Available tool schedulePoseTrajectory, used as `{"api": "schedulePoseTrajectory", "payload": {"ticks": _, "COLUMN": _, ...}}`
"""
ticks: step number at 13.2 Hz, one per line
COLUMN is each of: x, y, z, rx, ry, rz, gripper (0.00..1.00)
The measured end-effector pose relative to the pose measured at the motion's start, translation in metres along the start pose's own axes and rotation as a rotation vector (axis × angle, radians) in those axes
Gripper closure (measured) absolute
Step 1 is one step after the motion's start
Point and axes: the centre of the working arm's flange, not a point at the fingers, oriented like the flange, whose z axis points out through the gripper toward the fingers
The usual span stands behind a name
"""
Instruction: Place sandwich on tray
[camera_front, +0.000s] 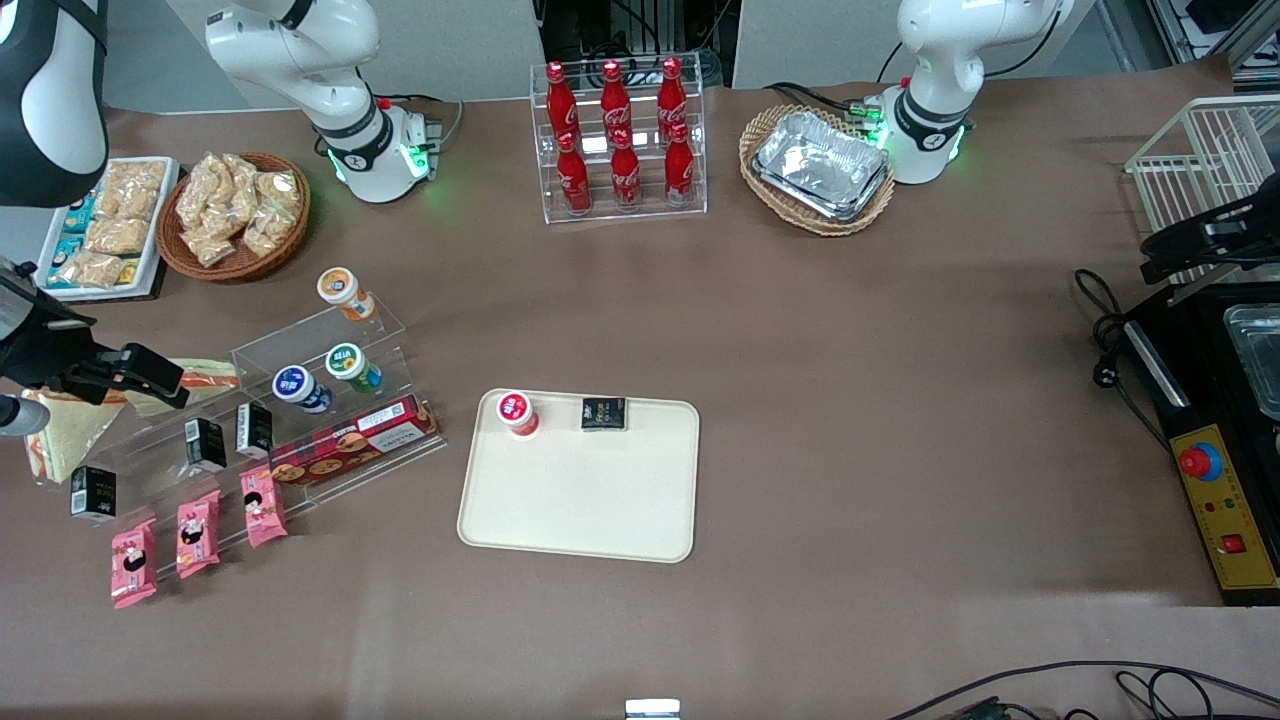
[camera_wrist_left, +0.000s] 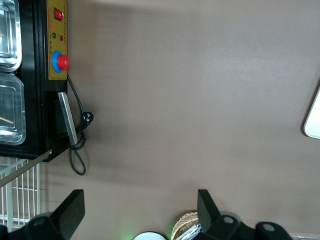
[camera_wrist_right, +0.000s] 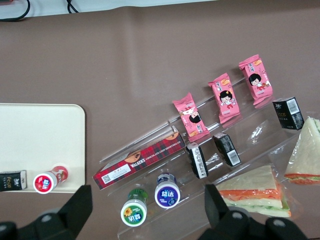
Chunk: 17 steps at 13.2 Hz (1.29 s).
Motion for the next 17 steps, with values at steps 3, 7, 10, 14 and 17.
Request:
{"api": "schedulePoseTrajectory", "payload": {"ticks": 3, "x": 0.000, "y": 0.000, "z": 0.000, "rx": -0.003, "ry": 0.000, "rz": -0.001, "gripper": 0.00}}
{"api": "schedulePoseTrajectory", "payload": {"ticks": 7, "x": 0.000, "y": 0.002, "z": 0.000, "rx": -0.015, "ry": 0.000, "rz": -0.001, "gripper": 0.00}}
{"api": "schedulePoseTrajectory", "payload": {"ticks": 10, "x": 0.001, "y": 0.015, "z": 0.001, "rx": -0.079, "ry": 0.004, "rz": -0.001, "gripper": 0.00}}
{"api": "schedulePoseTrajectory", "payload": {"ticks": 14, "x": 0.000, "y": 0.099, "z": -0.003, "rx": -0.113, "ry": 0.003, "rz": 0.108, "gripper": 0.00}}
{"api": "schedulePoseTrajectory", "payload": {"ticks": 17, "x": -0.014, "y": 0.185, "z": -0.011, "rx": -0.143, "ry": 0.000, "rz": 0.189, "gripper": 0.00}}
